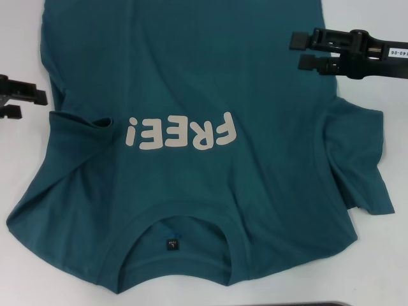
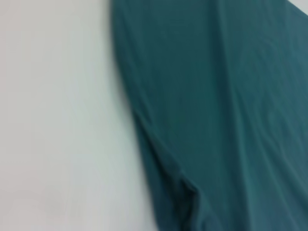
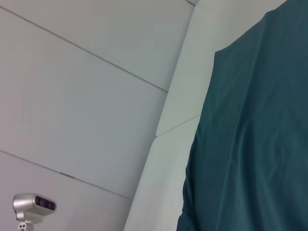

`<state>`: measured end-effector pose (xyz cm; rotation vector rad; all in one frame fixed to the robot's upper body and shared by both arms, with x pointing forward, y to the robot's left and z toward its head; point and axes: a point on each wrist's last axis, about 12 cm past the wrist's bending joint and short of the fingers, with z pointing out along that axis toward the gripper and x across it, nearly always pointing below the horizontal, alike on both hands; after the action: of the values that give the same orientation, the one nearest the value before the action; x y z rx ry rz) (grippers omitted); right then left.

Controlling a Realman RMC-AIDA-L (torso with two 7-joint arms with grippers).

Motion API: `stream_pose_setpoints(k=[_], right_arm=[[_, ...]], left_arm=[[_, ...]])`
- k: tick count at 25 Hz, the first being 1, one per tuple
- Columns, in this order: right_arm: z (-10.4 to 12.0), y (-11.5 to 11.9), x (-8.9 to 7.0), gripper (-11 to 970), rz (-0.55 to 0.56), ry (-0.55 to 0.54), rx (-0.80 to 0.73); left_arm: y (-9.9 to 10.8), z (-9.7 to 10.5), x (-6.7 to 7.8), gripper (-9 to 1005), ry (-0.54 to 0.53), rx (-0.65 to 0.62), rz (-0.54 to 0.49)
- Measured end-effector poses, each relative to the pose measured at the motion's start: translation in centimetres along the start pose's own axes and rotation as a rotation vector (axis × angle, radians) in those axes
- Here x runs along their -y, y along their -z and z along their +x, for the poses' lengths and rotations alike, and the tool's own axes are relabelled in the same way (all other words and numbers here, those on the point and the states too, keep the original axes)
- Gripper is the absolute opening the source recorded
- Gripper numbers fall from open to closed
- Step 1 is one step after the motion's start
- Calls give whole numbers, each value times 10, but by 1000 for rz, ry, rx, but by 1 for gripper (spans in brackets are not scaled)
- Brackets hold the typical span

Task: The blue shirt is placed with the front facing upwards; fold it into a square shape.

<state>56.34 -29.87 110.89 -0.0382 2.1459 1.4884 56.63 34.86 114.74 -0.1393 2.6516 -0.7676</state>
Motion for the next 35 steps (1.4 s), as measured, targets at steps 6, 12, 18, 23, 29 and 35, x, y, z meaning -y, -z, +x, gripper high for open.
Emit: stream_pose_setpoints(k=[6,12,18,23,29,35], right_arm=[[0,0,0,832,1,-8,-1],[2,0,1,831,1,-15,-3],[3,2,2,830,4,-17,-1],[3,3,3,829,5,-18,1],[2,3,3,827,8,-17,3],[0,5,3,826,13,-14,5]], left_arm=[[-17,6,-13,662,22,21,-25],[-33,11,-17,662,23,-2,-21],[-35,13,-16,661,29,-9,-12],[-38,15,-8,661,30,-55,32],[-36,21,12,661,15,-163,160],[-13,33,30,661,-27,-255,333]])
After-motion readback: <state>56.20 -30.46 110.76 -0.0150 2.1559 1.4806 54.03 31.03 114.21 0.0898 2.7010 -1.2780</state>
